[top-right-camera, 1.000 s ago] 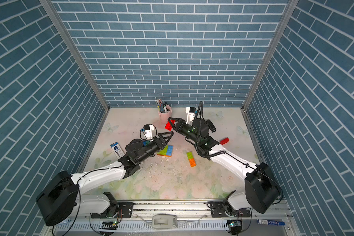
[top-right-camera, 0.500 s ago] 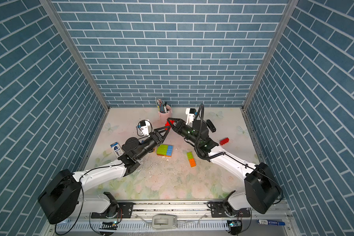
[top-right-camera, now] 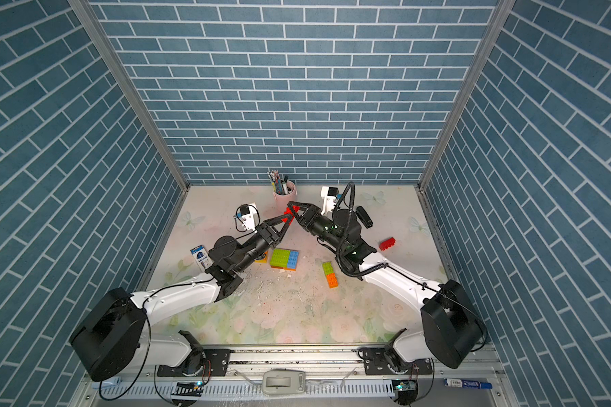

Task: Assemble a rectangle with lego
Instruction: Pick up the lego brick from the center of the board, then place the lego brick at the center of the board.

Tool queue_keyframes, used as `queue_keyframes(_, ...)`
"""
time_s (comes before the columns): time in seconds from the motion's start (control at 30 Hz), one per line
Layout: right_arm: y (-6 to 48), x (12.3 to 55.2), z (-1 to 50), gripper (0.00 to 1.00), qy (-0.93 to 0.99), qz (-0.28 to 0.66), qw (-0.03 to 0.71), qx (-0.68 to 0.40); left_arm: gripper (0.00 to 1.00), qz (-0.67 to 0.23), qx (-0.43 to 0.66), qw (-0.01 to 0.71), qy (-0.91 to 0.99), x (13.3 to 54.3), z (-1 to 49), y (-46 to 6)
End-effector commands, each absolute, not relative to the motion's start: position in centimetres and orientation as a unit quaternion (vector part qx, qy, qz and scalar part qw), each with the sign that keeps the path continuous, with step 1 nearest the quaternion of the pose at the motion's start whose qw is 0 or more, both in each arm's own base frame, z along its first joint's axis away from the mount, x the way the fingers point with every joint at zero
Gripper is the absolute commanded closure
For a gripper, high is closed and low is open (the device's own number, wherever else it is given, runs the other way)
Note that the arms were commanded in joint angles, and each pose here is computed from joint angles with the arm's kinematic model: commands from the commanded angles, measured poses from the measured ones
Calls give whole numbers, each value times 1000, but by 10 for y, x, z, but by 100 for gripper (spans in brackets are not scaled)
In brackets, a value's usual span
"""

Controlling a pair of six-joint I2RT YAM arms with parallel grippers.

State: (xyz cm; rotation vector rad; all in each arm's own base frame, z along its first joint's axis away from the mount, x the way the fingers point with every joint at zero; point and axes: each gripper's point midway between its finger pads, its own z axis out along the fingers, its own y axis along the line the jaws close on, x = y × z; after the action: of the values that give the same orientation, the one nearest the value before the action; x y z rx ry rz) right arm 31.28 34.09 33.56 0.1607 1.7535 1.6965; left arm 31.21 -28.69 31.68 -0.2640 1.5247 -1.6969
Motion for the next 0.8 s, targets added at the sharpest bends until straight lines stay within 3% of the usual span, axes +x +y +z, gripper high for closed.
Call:
queue_keyframes(0.0, 346, 305, 340, 59, 674, 663, 322, 49, 92, -652, -69, 430, 620, 314, 323, -287)
queue_keyframes(0.23, 306, 304, 301, 47, 732, 611, 289, 84, 100, -492, 59, 457, 739, 293, 275, -274)
queue_keyframes(0.4, 255, 291, 252, 46, 821, 517, 220, 98, 100, -277, 224, 501, 789, 277, 238, -266)
queue_keyframes(0.53, 221, 258, 225, 46, 897, 412, 145, 70, 100, -160, 373, 511, 758, 254, 213, -296)
queue_keyframes(0.77, 234, 219, 221, 45, 893, 441, 61, 60, 100, -163, 430, 541, 704, 232, 202, -331)
